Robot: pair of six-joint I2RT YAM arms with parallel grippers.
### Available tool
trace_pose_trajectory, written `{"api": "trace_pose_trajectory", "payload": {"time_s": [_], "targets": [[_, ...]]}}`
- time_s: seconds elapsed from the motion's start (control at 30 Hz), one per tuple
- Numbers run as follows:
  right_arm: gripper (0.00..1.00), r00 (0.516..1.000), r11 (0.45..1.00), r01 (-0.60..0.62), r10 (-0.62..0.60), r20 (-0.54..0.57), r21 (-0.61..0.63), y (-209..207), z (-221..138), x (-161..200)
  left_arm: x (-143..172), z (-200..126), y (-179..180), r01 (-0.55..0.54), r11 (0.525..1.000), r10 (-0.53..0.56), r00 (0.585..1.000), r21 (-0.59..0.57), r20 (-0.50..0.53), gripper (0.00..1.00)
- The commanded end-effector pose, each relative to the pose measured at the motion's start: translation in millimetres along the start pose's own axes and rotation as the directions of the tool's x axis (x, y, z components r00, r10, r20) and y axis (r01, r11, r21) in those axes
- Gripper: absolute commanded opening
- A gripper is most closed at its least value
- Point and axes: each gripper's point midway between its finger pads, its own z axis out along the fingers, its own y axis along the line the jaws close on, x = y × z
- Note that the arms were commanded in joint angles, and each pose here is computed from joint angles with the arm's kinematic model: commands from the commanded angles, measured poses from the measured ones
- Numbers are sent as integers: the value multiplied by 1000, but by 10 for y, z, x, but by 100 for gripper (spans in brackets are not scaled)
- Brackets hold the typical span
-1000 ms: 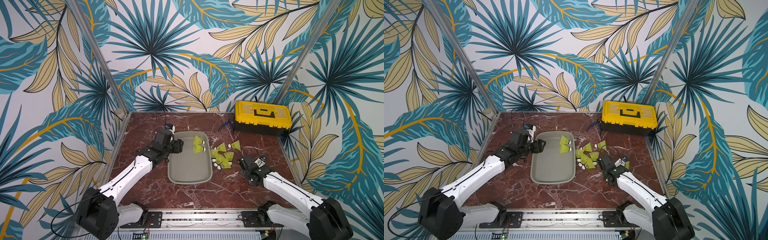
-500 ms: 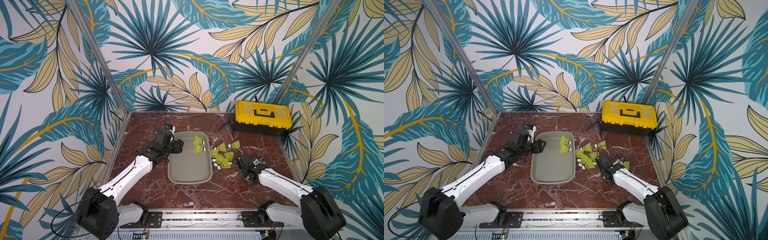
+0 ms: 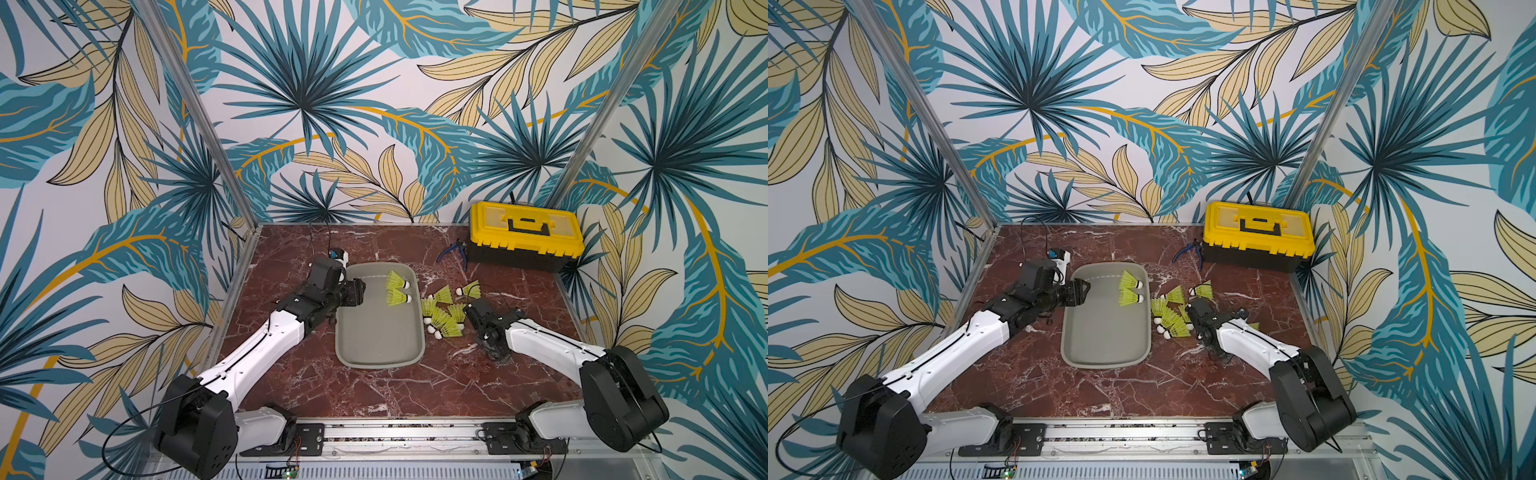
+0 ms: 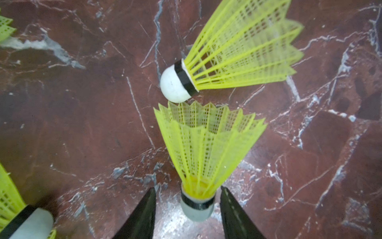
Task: Put the shuttlecocks into the storage box
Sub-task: Pick up the shuttlecock at the center of the board.
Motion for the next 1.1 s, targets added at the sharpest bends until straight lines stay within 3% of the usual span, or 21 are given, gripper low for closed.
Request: {"api": "trace_pose_trajectory", "payload": {"time_s": [0.0,0.17,0.63,0.83,1.07], "targets": [[51,999,999,-14,15,-30,50,-95,-7,46,37,31,63,-14,1000,14,1000,-7,-2,65],[50,999,998,-24,26,-33,56,-54,2,39,-6,27,94,-13,1000,13,1000,-4,8,65],[34,999,998,26,-28,-43,-51,384,44,-18,-17,-33,170,3,1000,-2,1000,-6,16,65],[35,998,999,-5,3,-55,-37,386,39,-10,-44,-49,173,3,1000,-3,1000,-5,23,65],[43,997,999,-40,39,-73,-10,377,46,16,-35,-50,167,7,1000,-7,1000,3,17,65]]}}
